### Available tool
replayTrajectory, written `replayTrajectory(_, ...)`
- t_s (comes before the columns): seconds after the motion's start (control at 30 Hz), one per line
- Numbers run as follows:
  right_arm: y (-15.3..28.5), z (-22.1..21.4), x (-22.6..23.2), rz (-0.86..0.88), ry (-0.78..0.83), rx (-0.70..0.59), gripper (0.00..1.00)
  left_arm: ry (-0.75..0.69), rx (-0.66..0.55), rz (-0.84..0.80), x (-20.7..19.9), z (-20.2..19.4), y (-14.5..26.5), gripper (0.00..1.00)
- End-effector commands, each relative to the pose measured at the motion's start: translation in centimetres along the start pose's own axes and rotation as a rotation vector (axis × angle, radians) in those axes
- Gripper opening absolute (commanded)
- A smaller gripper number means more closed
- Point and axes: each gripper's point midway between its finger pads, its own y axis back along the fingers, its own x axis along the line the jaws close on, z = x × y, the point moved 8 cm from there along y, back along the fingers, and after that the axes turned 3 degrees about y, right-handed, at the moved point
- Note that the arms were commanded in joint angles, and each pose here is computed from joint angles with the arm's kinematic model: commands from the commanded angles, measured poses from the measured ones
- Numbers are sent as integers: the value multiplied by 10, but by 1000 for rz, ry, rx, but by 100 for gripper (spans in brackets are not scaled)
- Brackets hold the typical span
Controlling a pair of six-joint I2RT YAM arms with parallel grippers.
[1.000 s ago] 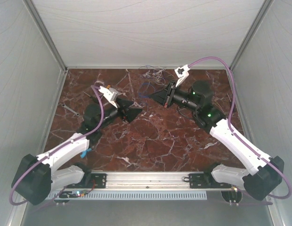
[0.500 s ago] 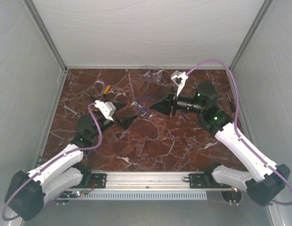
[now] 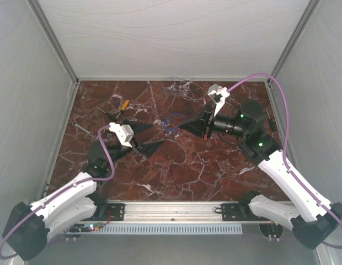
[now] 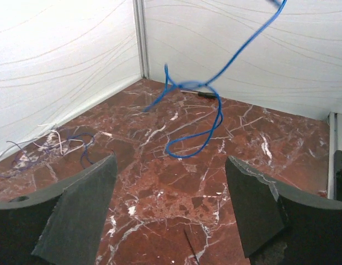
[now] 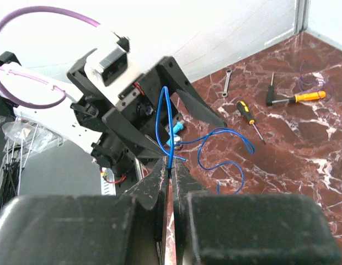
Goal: Zip-tie the wires
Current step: Straighten the cable at the center of the board.
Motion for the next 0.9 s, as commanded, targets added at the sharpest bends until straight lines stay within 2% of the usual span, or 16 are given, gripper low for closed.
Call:
replayTrajectory(0.0, 7, 16, 11, 1, 35, -97, 0, 19, -87, -57, -8, 12, -4, 80)
replayTrajectory(0.4, 4, 19, 15, 39, 14, -112, 0, 3, -138, -143, -17, 21, -33, 78)
replayTrajectory(0.57, 4, 20, 16, 46, 13, -111, 0, -26, -169, -118, -14, 25, -45, 69)
replayTrajectory(0.87, 2, 17, 13, 41, 9, -97, 0, -81, -198, -90, -8, 34, -53, 60)
